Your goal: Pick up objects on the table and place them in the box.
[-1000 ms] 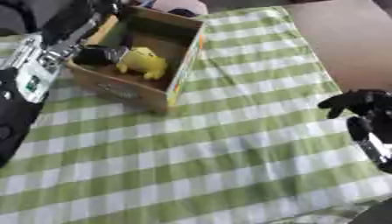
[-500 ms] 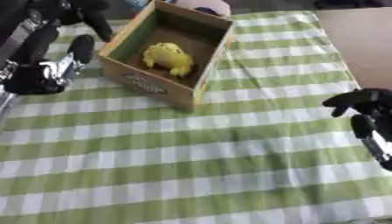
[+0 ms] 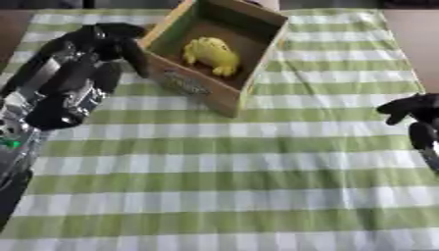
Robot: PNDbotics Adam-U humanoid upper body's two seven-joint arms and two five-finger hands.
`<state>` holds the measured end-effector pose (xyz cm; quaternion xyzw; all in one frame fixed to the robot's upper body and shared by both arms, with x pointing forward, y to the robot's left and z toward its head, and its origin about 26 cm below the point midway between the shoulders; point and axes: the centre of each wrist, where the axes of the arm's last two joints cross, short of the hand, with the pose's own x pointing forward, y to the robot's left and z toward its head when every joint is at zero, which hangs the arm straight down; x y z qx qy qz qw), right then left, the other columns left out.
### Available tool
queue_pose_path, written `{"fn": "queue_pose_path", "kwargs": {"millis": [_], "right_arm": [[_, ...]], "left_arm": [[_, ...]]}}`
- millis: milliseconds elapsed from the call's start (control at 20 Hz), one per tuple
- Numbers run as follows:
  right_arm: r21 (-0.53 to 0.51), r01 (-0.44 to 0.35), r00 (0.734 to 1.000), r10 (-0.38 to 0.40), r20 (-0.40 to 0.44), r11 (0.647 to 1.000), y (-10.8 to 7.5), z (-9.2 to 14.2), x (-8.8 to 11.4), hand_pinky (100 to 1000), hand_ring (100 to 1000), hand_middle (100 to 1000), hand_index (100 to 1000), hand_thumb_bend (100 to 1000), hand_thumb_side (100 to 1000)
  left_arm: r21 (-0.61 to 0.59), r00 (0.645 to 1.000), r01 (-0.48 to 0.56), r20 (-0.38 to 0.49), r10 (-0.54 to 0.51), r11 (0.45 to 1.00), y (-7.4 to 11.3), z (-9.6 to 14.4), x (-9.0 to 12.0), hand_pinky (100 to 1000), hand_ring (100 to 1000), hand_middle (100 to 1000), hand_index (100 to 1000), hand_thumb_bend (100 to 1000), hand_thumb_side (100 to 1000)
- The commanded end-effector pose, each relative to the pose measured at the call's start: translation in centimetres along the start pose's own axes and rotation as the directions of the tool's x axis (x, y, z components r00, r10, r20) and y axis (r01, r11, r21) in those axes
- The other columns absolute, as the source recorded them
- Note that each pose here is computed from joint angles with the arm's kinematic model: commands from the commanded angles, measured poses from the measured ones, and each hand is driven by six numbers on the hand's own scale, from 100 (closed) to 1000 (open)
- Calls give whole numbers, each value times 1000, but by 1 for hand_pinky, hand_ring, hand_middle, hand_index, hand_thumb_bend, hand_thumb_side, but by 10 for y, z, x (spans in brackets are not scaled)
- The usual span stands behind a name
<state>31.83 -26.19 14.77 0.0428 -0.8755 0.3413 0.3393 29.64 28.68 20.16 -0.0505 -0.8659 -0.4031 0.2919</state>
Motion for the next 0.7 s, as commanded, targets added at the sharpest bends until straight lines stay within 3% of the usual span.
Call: {"fn": "queue_pose_path", "kwargs": {"millis": [50,700], "right_arm": [[-13,-20,1000,20,2,1000,-6,0,3,782,733,536,749,100,529],[-22,-20,1000,20,-2,1000,-6,0,2,782,732,535,749,100,529]], "left_arm": [[-30,1000,-18,20,19,999,-5,0,3,631,574,576,881,100,702],[-90,996,-81,-46,77,993,-34,7,-6,628,573,576,887,100,786]]}}
